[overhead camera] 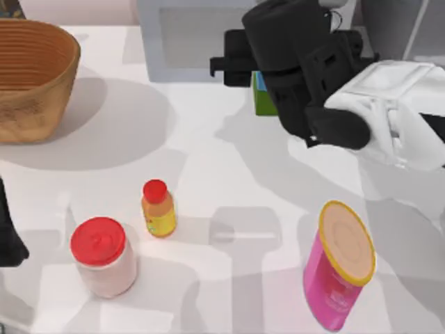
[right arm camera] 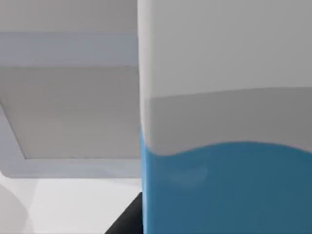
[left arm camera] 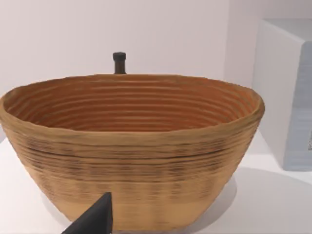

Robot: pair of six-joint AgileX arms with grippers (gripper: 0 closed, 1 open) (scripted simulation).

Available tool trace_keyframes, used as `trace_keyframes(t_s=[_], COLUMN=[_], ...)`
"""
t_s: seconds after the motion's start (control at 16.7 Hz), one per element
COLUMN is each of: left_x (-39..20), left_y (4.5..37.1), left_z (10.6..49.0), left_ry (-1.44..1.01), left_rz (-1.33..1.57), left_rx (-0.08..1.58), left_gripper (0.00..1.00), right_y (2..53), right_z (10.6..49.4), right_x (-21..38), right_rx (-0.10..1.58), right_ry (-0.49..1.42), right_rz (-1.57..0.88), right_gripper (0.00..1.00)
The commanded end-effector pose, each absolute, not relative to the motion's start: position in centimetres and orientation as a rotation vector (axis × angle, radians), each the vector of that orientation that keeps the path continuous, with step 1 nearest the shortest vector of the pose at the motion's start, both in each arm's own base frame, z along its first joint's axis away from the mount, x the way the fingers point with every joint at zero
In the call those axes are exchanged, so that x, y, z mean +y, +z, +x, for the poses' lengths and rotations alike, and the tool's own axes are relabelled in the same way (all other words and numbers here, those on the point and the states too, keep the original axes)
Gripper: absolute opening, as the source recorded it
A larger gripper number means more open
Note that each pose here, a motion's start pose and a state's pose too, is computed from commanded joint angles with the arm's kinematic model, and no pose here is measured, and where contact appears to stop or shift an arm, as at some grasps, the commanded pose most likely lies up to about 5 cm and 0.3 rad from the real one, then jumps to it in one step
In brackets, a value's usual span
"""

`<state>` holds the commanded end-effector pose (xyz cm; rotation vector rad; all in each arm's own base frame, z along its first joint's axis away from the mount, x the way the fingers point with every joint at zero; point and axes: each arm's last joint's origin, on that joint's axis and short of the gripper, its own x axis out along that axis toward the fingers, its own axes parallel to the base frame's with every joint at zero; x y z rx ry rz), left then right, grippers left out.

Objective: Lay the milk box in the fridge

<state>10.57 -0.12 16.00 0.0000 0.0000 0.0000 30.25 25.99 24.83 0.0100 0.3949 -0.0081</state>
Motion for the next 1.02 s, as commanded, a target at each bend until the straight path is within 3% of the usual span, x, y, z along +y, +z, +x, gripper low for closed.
trace_keyframes(t_s=[0.42,0.72,1.02], left_x=[-0.1,-0.1,-0.1], left_y=[16.0,16.0,16.0], left_z=[10.6,10.6,10.6], left_ry=[0.0,0.0,0.0], left_rz=[0.0,0.0,0.0], left_rx=[0.0,0.0,0.0], left_gripper=[1.0,1.0,1.0], right_y=[27.8,27.6,23.1], right_z=[27.2,19.0,12.1], right_x=[15.8,6.2,1.5], right_rx=[0.366,0.248,0.06], right_ry=[-0.044,-0.04,-0.011], right_rz=[0.029,0.069,0.063], right_gripper=[0.0,0.0,0.0])
